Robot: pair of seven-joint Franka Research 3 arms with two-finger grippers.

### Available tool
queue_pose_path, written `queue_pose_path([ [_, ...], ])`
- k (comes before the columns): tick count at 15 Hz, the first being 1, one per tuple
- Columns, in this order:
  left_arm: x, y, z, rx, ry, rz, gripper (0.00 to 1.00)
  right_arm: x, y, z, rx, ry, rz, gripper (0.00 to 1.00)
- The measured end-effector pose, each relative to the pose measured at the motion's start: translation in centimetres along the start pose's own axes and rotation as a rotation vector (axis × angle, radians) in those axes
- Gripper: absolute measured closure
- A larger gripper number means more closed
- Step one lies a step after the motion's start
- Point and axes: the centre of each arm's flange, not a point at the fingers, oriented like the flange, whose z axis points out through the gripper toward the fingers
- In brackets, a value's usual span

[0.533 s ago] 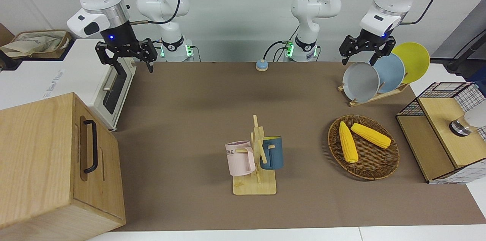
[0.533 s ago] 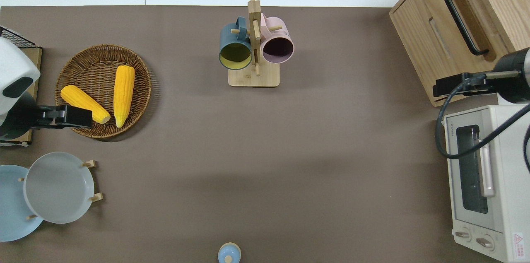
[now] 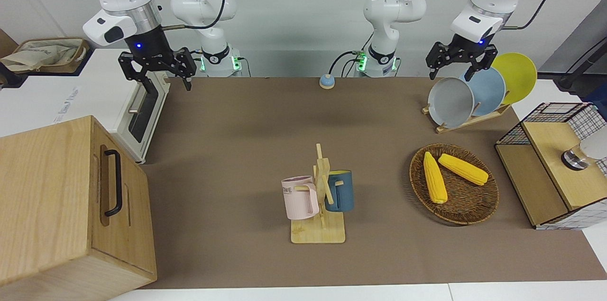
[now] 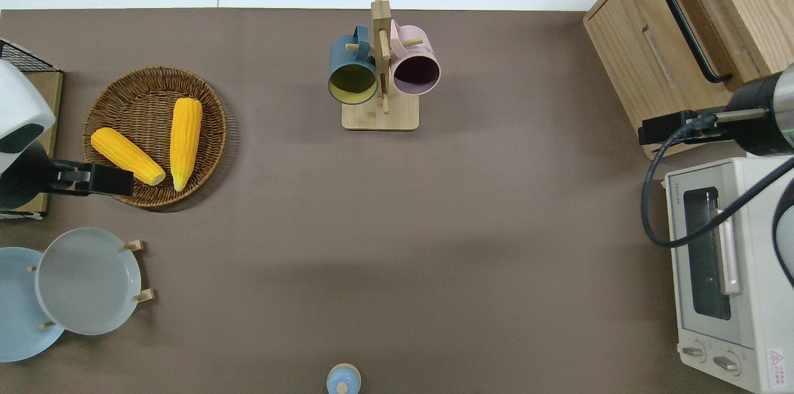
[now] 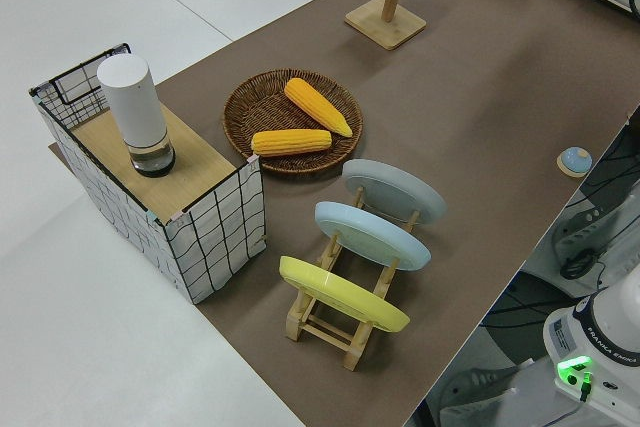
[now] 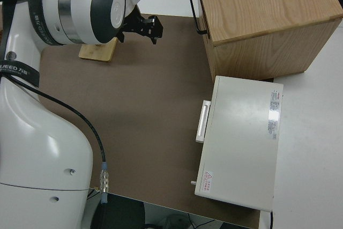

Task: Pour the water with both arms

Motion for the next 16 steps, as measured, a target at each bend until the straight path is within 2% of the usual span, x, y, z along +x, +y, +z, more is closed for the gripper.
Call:
queue_pose_path([
  [4, 0.0, 0.2, 0.0, 0.000, 0.000, 0.003, 0.00, 0.0, 0.0, -0.1, 0.000, 0.003, 0.000, 0.02],
  [8, -0.1, -1.3, 0.0, 0.001, 0.000, -0.024, 0.00, 0.2, -0.3, 0.2, 0.004, 0.004, -0.004, 0.02],
  [10, -0.2, -3.4, 0.0, 0.002, 0.000, -0.039, 0.00, 1.0, -1.1, 0.5, 0.010, 0.047, -0.015, 0.02],
  [12, -0.6, -6.0, 0.0, 0.002, -0.001, -0.023, 0.01, 1.8, -2.4, 1.4, 0.016, 0.064, -0.036, 0.02],
  [16, -2.0, -12.8, 0.0, 0.002, 0.004, 0.022, 0.00, 3.8, -6.9, 4.2, 0.038, 0.126, -0.105, 0.02],
])
